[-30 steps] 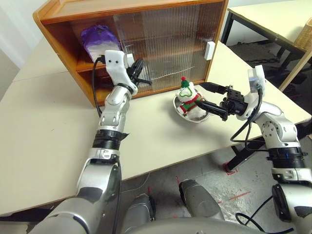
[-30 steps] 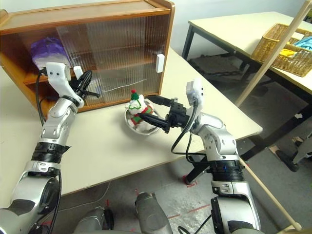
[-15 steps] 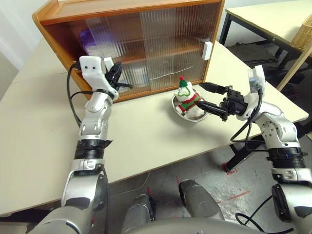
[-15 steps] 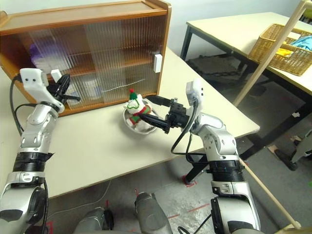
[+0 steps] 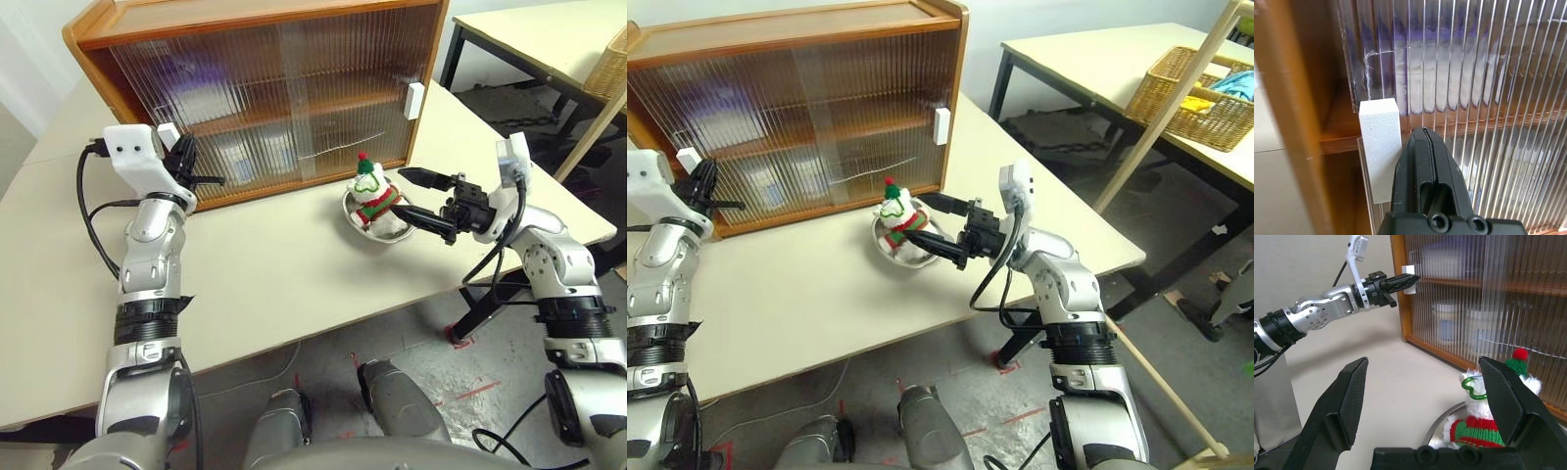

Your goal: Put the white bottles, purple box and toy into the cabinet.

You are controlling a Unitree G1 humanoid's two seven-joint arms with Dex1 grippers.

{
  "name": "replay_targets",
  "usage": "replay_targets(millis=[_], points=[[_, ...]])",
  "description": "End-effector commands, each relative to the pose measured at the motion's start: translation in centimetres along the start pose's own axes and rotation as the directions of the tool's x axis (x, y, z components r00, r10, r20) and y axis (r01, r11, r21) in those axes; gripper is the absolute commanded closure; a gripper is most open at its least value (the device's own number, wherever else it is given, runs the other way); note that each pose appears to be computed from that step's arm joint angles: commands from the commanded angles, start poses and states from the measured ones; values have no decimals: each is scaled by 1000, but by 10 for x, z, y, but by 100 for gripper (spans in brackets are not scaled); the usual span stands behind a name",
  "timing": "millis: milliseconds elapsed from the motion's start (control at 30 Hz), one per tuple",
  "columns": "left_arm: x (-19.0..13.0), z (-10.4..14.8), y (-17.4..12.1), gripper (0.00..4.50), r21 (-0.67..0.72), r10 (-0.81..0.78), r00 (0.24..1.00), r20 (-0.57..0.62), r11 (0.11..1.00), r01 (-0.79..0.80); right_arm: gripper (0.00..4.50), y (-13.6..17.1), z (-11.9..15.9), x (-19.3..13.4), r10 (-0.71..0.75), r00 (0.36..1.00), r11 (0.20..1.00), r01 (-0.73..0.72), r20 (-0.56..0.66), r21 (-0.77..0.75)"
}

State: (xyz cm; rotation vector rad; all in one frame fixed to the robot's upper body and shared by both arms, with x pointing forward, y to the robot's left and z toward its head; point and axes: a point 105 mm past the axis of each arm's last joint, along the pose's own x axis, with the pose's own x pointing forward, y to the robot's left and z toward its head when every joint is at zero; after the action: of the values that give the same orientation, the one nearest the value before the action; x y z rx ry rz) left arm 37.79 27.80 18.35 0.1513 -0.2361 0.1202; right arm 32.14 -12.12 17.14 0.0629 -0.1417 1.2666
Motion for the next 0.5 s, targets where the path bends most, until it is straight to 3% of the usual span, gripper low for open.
replay_targets(millis=[33, 500], points=[[-9, -5, 27, 447, 21, 76, 997, -29, 997, -76, 0, 0, -4, 2, 11, 1000, 1000, -11, -16, 2], [-23, -6, 52, 447, 42, 143, 989, -36, 989, -142, 0, -2, -2, 1, 14, 1000, 1000, -14, -18, -4]])
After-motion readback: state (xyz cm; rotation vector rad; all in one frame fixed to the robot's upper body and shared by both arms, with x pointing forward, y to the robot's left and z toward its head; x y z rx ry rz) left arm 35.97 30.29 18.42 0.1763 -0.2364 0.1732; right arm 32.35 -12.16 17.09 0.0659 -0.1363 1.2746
